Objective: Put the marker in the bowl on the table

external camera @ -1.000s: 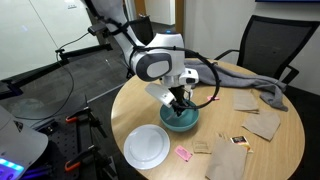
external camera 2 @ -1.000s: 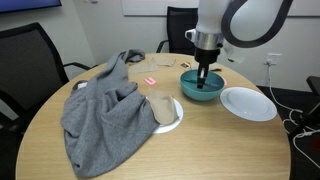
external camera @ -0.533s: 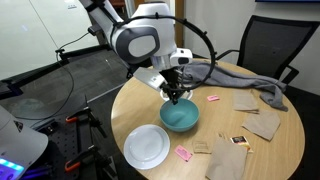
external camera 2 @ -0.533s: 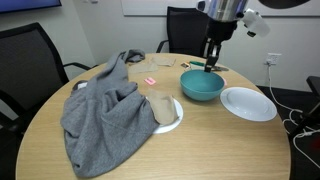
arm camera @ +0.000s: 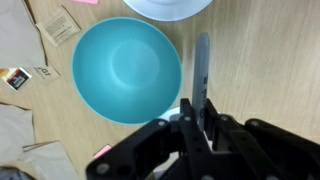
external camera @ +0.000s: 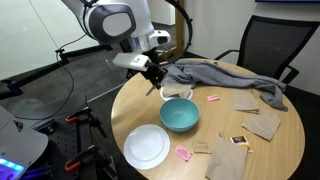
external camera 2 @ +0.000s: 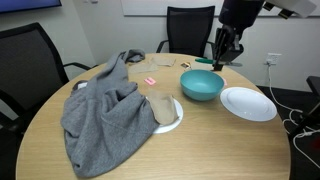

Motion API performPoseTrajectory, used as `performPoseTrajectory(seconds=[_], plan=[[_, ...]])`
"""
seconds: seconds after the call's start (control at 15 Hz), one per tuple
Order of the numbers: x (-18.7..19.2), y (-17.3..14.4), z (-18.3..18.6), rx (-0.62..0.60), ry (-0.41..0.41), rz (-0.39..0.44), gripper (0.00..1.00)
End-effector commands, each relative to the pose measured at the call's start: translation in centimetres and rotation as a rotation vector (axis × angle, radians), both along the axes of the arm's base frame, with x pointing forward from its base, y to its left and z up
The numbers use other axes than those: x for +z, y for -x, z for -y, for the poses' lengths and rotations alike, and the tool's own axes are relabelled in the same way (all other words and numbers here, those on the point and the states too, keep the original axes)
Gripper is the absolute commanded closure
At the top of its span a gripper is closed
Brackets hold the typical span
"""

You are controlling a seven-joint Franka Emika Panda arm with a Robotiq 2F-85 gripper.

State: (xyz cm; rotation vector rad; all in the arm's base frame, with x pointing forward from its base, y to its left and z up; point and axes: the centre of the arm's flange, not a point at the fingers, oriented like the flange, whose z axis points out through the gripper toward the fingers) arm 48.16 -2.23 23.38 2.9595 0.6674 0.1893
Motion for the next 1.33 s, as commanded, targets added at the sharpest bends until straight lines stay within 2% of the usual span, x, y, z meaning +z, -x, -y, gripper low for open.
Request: performPoseTrajectory(seconds=[0.0,0.2,0.53,1.27], plan=[[1.3,1.6,-2.6,0.145,-0.03,-0.055,0.96],[-0.6,1.6,-4.7,0.233,-0.042,-0.105,0.96],[-4.8,1.9,-5.2,0.27,-0.031,-0.116,0.96],[-13.4,1.1,-5.0,0.373,-0.086,-0.061,0.96]])
